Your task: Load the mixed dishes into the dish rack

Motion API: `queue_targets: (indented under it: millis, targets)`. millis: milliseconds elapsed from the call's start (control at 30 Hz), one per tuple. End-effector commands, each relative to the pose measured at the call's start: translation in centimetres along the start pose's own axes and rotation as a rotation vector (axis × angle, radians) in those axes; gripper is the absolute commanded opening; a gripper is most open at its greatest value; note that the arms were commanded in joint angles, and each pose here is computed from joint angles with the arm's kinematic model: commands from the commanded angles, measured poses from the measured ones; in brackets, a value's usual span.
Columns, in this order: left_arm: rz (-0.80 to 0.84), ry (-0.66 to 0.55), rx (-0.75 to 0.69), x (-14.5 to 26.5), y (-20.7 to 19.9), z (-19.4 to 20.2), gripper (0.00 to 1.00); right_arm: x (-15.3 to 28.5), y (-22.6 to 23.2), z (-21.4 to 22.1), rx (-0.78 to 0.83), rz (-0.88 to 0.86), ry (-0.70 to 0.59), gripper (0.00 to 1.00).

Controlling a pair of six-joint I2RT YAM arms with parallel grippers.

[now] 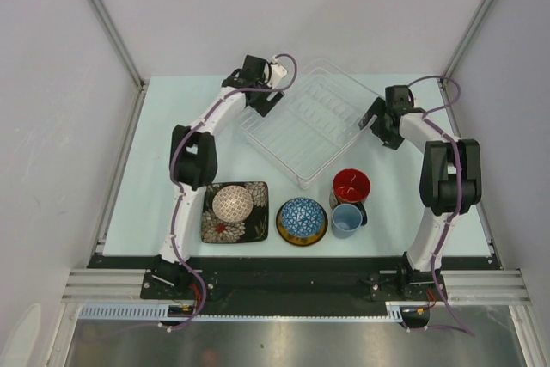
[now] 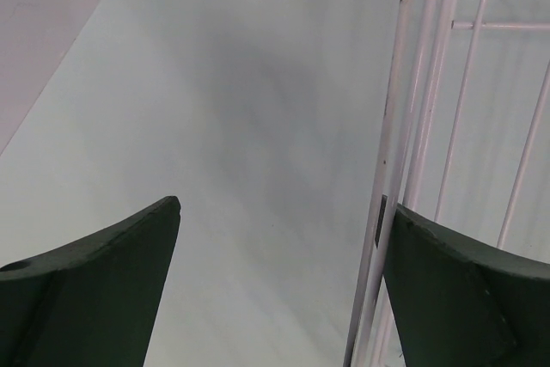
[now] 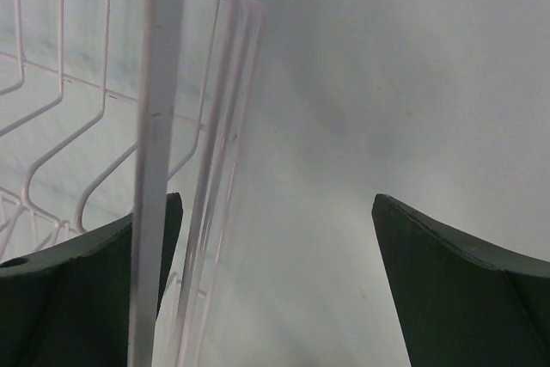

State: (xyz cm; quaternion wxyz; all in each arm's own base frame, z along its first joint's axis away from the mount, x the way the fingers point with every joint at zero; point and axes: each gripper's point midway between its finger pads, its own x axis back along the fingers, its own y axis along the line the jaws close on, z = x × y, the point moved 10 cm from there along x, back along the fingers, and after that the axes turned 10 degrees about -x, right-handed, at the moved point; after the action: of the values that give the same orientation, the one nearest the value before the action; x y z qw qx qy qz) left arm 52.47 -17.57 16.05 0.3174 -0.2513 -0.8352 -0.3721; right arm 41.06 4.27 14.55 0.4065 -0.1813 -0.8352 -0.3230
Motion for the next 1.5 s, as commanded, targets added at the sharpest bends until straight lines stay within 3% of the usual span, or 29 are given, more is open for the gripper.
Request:
queue_targets:
  millis: [0,200,467,633,833,933,1100,1267,1433,1467]
  targets:
    - [-0.053,-0.069,0.015,2.3,2.1,-1.1,0.96,1.6,2.5,-2.6,-0.151,-0.19,-0.012,1.0]
    - [-0.048,-0.073,-0.008,1.8,2.0,-1.1,0.96,4.9,2.4,-6.0,-0.222,-0.25,-0.14,1.0]
    - [-0.013,-0.075,-0.002,2.3,1.3,-0.7,0.94,1.3,0.9,-4.4,-0.239,-0.13,-0.075,1.0]
    - [-0.016,-0.087,-0.031,2.9,1.1,-0.3,0.93,0.6,0.9,-4.1,-0.255,-0.086,-0.1,1.0]
    - [-0.026,-0.089,-0.053,3.5,0.8,-0.2,0.91,2.0,4.0,-4.4,-0.1,0.011,-0.119,1.0]
    - [-0.035,-0.132,-0.008,5.9,2.3,-2.0,0.92,1.6,3.6,-3.8,-0.122,0.008,-0.086,1.0]
    - [-0.059,-0.262,0.009,11.5,4.4,-5.0,0.97,2.5,3.8,-4.3,-0.126,-0.034,-0.145,1.0]
    - [-0.041,-0.293,0.036,15.3,5.1,-5.8,0.99,2.8,3.5,-5.8,-0.117,-0.01,-0.181,1.0]
    - [0.105,-0.225,0.093,19.1,2.1,-2.6,0.98,2.8,3.1,-7.5,-0.115,-0.011,-0.208,1.0]
    - [0.165,-0.151,0.098,17.7,0.0,-0.3,0.98,2.7,3.2,-7.6,-0.115,-0.015,-0.209,1.0]
